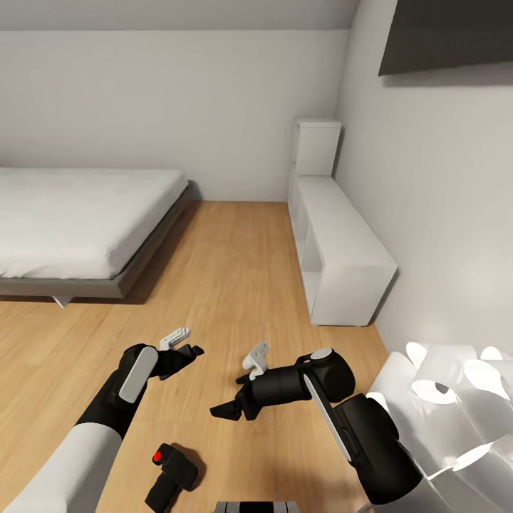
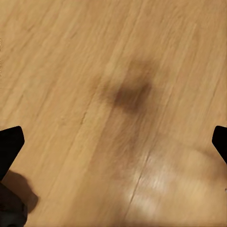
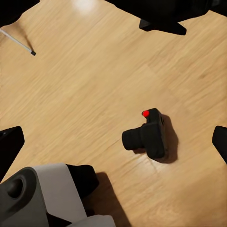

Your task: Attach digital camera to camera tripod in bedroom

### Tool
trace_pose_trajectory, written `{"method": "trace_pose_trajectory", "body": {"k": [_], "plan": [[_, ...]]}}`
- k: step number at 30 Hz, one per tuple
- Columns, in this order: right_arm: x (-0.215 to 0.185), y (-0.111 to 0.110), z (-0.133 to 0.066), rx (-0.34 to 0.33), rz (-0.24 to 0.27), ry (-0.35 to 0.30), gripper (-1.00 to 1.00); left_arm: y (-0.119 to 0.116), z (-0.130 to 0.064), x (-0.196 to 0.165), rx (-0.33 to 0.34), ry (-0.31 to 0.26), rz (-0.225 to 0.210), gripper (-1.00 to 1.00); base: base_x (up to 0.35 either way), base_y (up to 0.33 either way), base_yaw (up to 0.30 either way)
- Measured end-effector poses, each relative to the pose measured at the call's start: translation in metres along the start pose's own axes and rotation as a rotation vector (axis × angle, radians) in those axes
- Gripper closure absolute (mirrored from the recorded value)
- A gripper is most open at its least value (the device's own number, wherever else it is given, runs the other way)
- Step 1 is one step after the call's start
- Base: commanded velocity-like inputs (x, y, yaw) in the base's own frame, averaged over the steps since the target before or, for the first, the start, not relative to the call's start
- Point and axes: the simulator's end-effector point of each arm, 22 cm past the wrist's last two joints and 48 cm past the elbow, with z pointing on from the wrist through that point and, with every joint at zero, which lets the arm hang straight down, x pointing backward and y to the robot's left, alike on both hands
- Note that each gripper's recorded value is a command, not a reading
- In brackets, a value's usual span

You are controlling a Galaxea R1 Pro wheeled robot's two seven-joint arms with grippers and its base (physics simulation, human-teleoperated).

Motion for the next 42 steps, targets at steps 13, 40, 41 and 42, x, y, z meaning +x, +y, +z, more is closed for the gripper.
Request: {"method": "trace_pose_trajectory", "body": {"k": [13,40,41,42], "plan": [[0.0,0.0,0.0,0.001,-0.001,0.001,-1.0,0.0,0.0,0.0,-0.001,-0.001,0.0,-1.0,0.0,0.0,0.0],[0.035,0.026,0.012,-0.047,-0.097,0.116,-1.0,0.004,0.0,-0.001,-0.013,-0.002,0.002,-1.0,0.0,0.0,0.0],[0.038,0.029,0.013,-0.055,-0.103,0.125,-1.0,0.004,0.0,-0.001,-0.013,-0.002,0.002,-1.0,0.0,0.0,0.0],[0.04,0.032,0.014,-0.062,-0.108,0.132,-1.0,0.004,0.0,-0.001,-0.013,-0.002,0.002,-1.0,0.0,0.0,0.0]]}}
